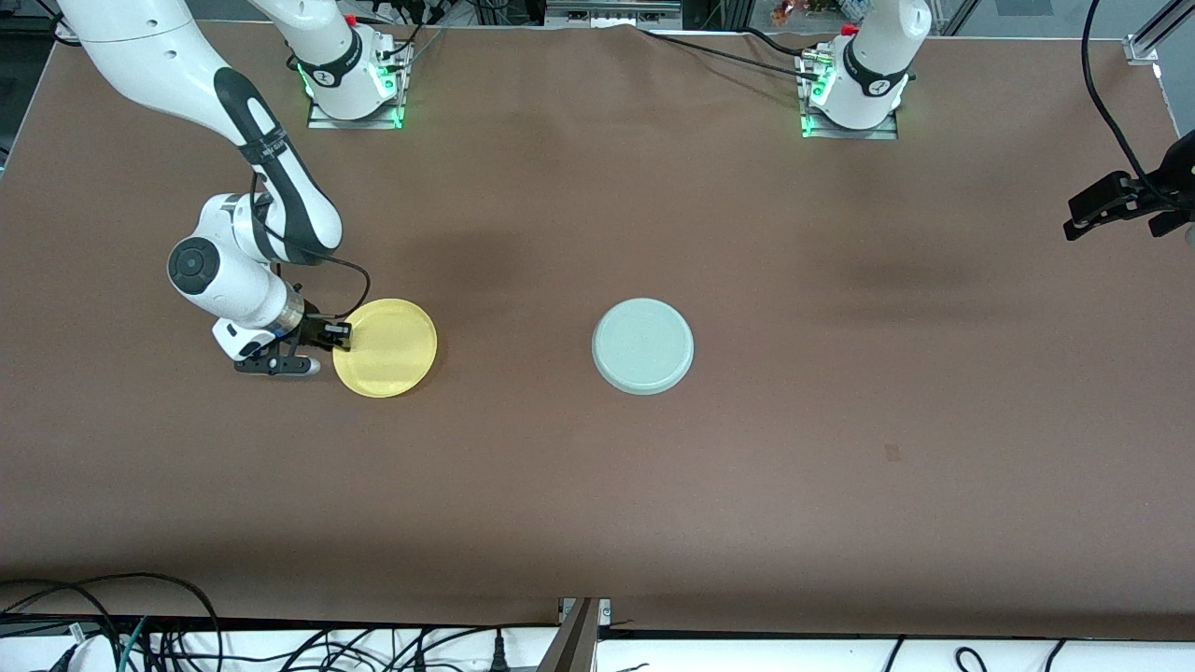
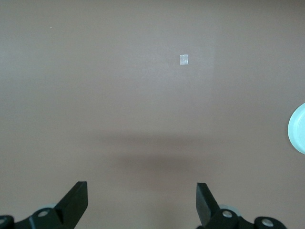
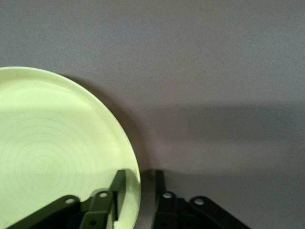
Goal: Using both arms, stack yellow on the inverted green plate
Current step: 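Grasp the yellow plate rim with the right gripper and lift, then carry the yellow plate onto the inverted green plate with the right gripper, then open the right gripper to release the yellow plate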
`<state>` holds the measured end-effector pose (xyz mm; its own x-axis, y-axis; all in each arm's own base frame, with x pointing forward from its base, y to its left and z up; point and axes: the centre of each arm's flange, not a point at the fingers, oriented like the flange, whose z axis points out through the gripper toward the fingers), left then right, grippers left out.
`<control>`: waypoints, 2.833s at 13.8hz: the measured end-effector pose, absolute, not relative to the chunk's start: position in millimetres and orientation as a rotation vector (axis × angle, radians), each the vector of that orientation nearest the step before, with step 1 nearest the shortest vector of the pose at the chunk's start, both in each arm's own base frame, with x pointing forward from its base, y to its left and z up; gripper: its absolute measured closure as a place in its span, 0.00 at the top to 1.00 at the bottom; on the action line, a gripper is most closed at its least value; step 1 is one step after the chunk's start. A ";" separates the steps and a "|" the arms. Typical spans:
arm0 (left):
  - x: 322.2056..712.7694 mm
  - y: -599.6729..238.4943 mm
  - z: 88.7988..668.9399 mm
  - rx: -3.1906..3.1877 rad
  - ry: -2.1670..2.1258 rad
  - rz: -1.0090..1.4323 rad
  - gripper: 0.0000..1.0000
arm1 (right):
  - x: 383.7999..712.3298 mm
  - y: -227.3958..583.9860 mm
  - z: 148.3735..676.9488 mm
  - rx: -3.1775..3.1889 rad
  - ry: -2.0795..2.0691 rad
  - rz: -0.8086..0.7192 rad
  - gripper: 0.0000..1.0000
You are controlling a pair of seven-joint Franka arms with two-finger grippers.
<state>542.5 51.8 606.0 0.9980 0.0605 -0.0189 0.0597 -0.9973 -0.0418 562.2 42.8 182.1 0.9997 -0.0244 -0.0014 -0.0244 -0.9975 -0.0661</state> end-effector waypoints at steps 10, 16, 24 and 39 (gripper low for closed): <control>542.8 49.1 606.0 -3.099 -0.085 0.031 1.00 | 599.7 154.6 291.7 -2.983 0.086 0.013 0.03; 542.8 48.4 606.1 -3.099 -0.084 0.031 1.00 | 576.4 316.4 334.6 -2.854 0.307 0.065 0.03; 543.6 37.9 606.2 -3.099 -0.054 0.030 1.00 | 507.2 466.3 246.8 -2.803 0.406 0.018 0.03; 542.9 23.8 605.2 -3.099 -0.015 0.050 1.00 | 509.7 477.5 207.9 -2.820 0.434 -0.113 0.03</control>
<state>542.9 23.8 605.2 0.9994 0.0103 -0.0320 0.0090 -0.9990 -0.0427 509.7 477.5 207.9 0.9517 -0.3051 0.0340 -0.2827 -0.9143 -0.2901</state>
